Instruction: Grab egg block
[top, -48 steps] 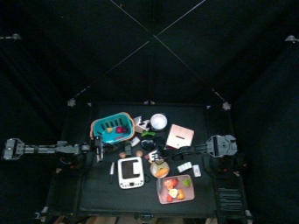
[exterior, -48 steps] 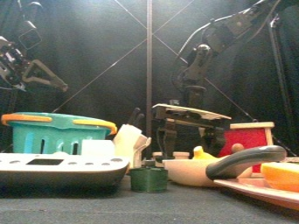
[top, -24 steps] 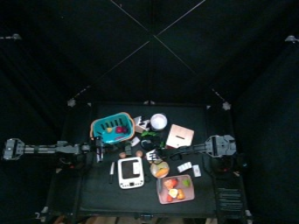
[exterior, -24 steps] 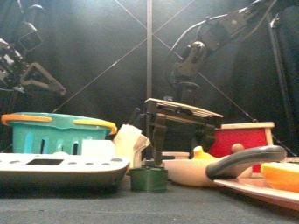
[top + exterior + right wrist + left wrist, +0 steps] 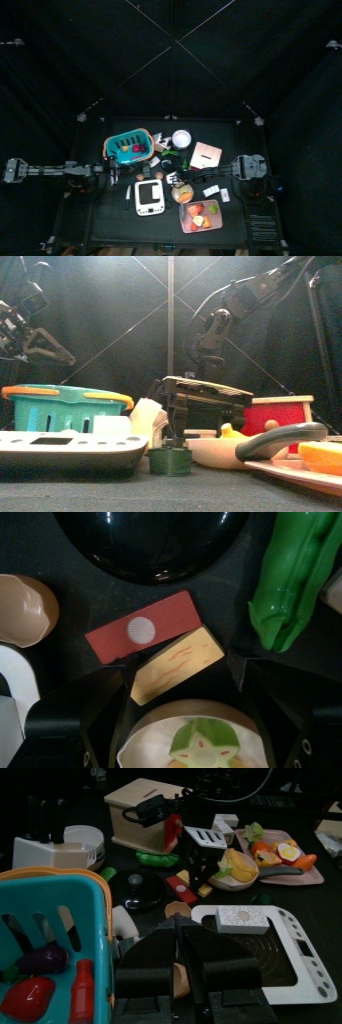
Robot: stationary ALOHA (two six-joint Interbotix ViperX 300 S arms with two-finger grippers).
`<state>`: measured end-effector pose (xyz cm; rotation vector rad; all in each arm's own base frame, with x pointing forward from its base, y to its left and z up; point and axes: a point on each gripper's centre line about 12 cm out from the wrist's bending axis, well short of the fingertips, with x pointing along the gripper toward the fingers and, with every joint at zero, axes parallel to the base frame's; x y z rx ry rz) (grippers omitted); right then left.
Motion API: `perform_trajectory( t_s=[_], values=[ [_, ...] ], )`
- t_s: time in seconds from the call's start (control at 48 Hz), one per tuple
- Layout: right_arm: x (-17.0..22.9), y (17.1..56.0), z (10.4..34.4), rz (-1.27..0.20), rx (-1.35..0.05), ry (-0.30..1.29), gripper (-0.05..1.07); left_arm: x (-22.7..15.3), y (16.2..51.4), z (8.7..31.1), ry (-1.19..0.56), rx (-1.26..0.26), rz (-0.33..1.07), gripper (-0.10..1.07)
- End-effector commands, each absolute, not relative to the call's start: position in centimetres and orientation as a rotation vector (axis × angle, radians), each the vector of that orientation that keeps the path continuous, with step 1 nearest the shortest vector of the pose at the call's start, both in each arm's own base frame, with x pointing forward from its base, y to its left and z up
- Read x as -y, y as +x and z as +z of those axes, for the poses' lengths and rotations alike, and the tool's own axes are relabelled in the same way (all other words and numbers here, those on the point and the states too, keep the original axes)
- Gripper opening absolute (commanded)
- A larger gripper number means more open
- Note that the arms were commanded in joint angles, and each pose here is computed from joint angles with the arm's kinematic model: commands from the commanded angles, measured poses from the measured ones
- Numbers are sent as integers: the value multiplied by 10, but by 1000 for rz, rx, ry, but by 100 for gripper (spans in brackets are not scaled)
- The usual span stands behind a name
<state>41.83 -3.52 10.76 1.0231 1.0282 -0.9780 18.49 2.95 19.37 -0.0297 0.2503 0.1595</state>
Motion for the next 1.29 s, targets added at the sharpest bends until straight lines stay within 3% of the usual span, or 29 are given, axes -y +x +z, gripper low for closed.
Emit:
perform_trajectory(
  t_s=[0.0,0.521,0.979,1.271],
  values=[
    [35,424,121,-955,-997,1039,101,-30,187,198,-27,-237,162,46],
    [33,410,112,-995,-1049,1044,99,-30,187,198,-26,-237,162,46],
    [37,415,109,-1000,-1041,1038,71,-30,187,197,-26,-238,162,46],
    [44,427,129,-982,-994,986,69,-30,187,198,-27,-237,162,46]
  ],
)
